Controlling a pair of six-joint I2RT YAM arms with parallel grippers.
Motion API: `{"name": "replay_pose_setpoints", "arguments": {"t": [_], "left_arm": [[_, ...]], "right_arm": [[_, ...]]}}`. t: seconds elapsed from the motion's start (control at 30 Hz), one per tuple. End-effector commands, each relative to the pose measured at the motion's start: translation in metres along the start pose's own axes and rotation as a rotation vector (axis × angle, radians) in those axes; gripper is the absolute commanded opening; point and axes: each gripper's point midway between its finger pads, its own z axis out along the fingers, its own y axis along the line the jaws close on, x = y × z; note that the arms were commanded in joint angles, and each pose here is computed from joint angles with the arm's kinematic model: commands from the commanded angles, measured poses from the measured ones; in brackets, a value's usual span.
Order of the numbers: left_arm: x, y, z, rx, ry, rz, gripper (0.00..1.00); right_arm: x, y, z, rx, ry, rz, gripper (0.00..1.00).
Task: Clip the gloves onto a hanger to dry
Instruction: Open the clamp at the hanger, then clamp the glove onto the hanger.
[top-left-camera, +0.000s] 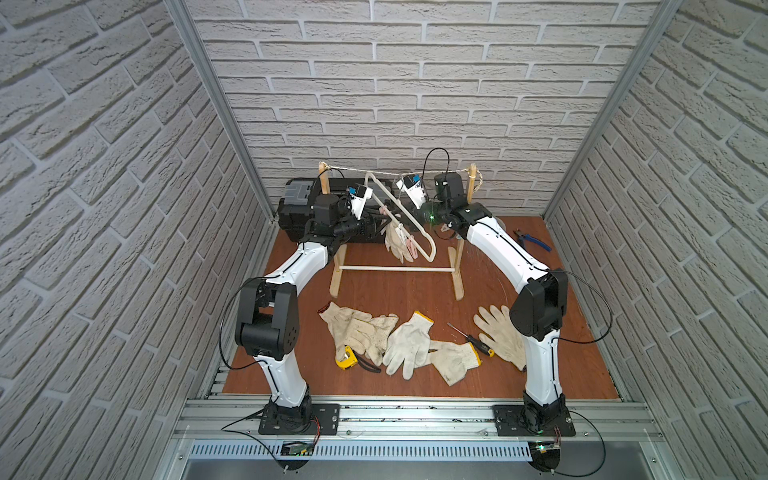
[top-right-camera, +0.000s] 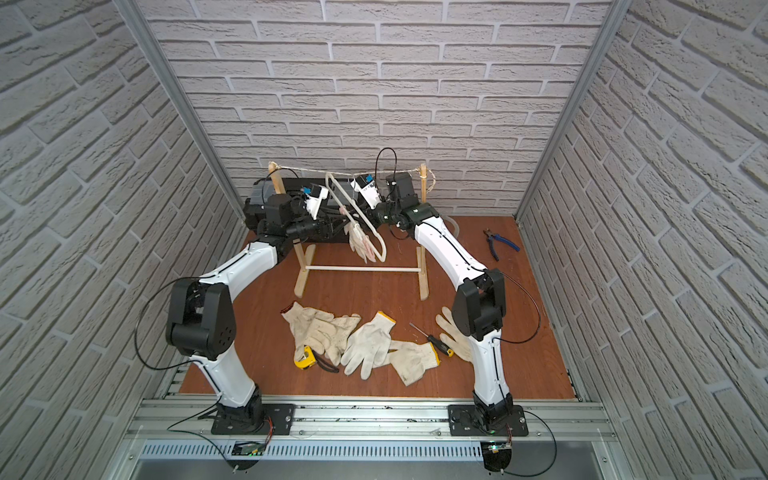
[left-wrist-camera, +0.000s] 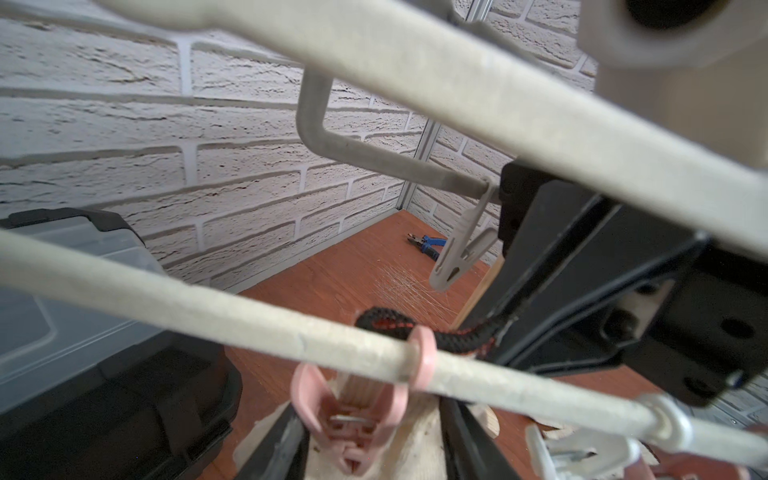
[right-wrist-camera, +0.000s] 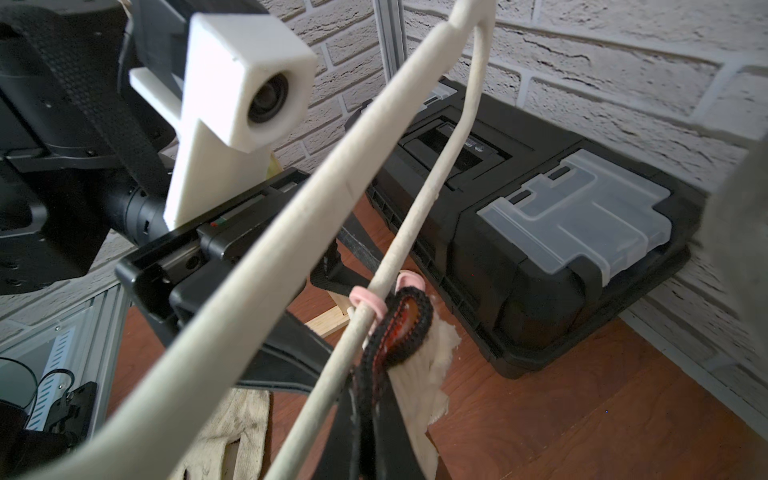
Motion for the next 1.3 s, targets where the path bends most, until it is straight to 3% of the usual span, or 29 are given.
{"name": "replay_pose_setpoints", "arguments": {"t": [0.0, 0.23, 0.37, 0.73, 1.27], "left_arm": [[-0.04, -0.013, -0.002, 0.053, -0.099, 0.134, 0.51], [-0.041, -0.009, 0.001, 0.056, -0.101, 0.141, 0.47], [-0.039, -0.007, 0.002, 0.055, -0.1, 0.14, 0.31], [-0.032, -0.01, -0.004, 0.062, -0.073, 0.133, 0.22], [-0.009, -0.041, -0.012, 0.185, 0.038, 0.084, 0.2]], "right_arm": [[0.006, -0.002, 0.004, 0.0, 0.023, 0.001, 0.04], [0.006, -0.002, 0.004, -0.009, 0.035, -0.004, 0.04], [0.004, -0.001, 0.002, -0.006, 0.037, -0.011, 0.04], [0.022, -0.012, -0.016, 0.118, 0.138, -0.06, 0.04], [0.078, 0.019, -0.019, -0.014, 0.305, -0.167, 0.03]]}}
